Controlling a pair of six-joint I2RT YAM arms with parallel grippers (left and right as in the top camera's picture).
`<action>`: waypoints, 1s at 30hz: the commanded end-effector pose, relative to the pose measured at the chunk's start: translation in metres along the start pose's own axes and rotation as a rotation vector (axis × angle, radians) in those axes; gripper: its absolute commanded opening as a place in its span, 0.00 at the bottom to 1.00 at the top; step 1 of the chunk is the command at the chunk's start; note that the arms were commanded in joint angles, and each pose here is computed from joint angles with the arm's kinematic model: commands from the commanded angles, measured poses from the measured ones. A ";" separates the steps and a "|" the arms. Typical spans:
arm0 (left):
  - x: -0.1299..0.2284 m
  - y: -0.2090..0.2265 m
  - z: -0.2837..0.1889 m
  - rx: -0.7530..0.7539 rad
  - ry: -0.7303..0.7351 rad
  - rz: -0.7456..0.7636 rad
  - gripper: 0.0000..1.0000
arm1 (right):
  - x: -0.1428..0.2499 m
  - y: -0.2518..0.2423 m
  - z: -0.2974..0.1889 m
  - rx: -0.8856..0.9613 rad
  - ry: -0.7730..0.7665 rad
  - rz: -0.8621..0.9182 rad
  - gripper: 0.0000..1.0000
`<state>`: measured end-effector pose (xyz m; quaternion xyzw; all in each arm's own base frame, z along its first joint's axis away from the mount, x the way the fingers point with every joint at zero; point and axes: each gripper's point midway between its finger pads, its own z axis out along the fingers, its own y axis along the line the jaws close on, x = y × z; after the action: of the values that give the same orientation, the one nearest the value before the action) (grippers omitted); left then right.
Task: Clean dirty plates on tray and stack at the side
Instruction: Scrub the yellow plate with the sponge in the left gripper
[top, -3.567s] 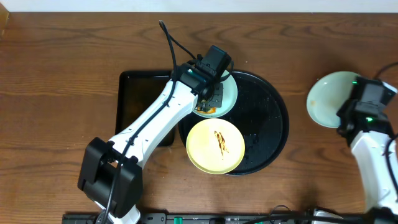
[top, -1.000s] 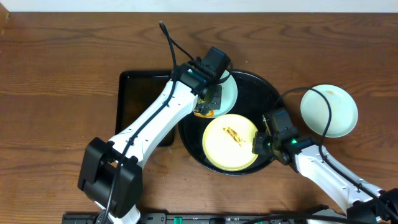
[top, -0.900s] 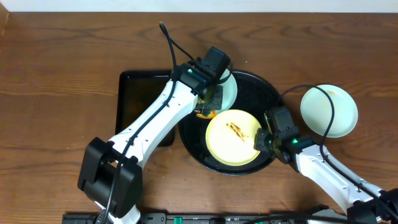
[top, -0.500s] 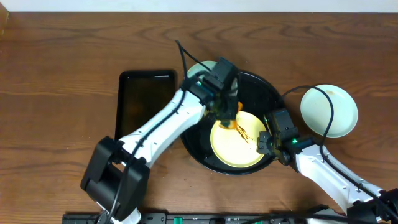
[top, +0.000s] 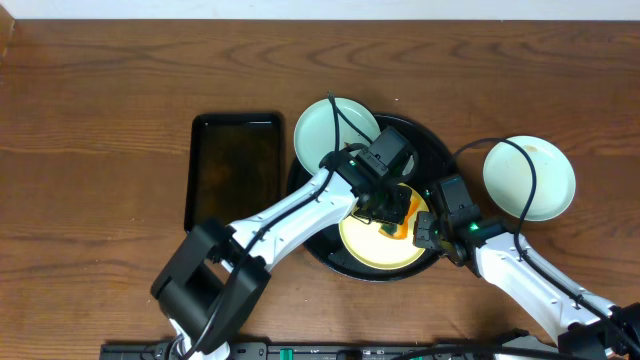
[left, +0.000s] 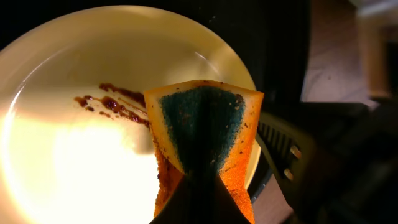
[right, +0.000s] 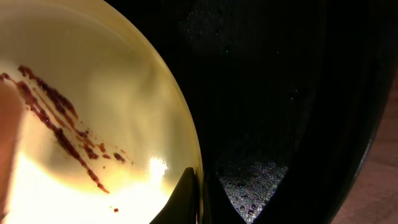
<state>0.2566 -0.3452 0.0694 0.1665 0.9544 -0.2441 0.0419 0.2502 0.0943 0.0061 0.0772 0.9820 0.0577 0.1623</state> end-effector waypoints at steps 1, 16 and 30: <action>0.005 0.001 0.012 0.028 0.039 -0.039 0.08 | 0.002 -0.007 0.001 0.037 -0.001 -0.019 0.01; 0.012 -0.003 0.029 0.080 0.097 -0.065 0.08 | 0.003 -0.008 0.001 0.038 0.002 -0.019 0.01; 0.023 0.005 0.054 0.089 0.171 -0.124 0.07 | 0.004 -0.008 0.001 0.041 0.006 -0.020 0.01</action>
<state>0.2398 -0.3619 0.0245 0.1363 0.9503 -0.2758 -0.0483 0.2494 0.0940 0.0058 0.0772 0.9823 0.0569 0.1608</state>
